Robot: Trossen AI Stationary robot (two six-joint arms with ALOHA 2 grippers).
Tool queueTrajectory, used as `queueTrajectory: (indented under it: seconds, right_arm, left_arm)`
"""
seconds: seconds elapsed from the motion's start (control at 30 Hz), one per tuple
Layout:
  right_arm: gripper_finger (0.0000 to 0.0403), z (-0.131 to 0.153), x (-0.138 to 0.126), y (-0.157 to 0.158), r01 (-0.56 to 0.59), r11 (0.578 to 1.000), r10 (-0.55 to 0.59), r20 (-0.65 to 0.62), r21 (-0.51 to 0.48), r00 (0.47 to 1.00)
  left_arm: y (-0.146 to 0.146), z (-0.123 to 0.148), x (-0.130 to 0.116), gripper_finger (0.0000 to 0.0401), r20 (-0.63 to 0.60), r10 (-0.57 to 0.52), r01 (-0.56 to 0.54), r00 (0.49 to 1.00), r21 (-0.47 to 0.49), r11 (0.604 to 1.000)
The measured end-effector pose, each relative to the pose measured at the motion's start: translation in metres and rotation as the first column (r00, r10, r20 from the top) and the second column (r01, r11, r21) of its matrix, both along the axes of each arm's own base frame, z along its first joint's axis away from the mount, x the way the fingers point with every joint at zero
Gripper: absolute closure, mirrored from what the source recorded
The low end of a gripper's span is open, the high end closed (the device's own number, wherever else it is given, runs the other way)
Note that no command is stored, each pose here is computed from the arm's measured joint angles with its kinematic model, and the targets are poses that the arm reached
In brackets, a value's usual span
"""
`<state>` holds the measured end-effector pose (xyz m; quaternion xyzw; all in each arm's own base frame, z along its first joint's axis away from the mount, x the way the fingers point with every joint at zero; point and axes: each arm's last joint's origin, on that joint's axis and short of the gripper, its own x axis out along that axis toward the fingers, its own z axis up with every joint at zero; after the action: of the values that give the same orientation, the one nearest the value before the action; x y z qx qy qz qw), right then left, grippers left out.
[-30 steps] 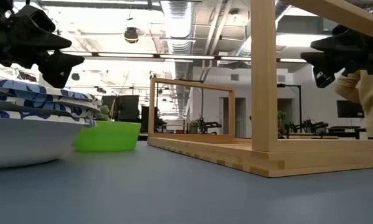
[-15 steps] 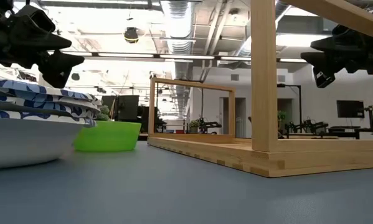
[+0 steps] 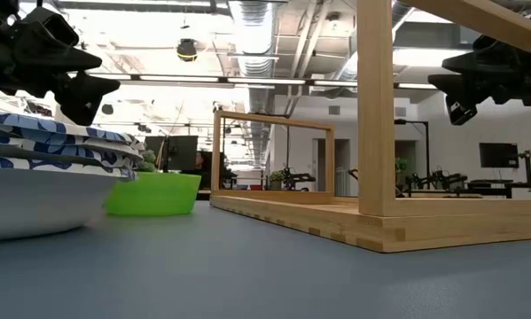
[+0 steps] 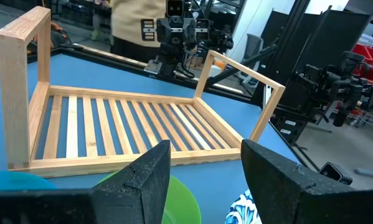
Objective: Place and stack bowls onto a shelf
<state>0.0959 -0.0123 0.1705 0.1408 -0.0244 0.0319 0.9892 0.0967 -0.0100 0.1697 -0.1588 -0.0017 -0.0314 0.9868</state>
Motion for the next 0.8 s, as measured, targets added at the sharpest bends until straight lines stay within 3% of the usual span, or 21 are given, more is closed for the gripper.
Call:
queueTrajectory:
  seconds: [0.43,0.7,0.8]
  right_arm:
    - [0.0232,-0.0001,0.0,0.0,0.0,1.0,0.0,0.0,0.0,1.0]
    - [0.0232,0.0,0.0,0.0,0.0,1.0,0.0,0.0,0.0,1.0]
    - [0.0232,0.0,0.0,0.0,0.0,1.0,0.0,0.0,0.0,1.0]
  left_arm:
    - [0.0,0.0001,0.0,0.0221,0.001,0.0,0.0,1.0,-0.013,1.0]
    - [-0.0008,-0.0001,-0.0001,0.0221,-0.015,-0.033,0.029,0.999,-0.225,0.974]
    - [-0.0002,0.0002,0.0,0.0221,-0.013,-0.011,0.007,1.0,-0.252,0.968]
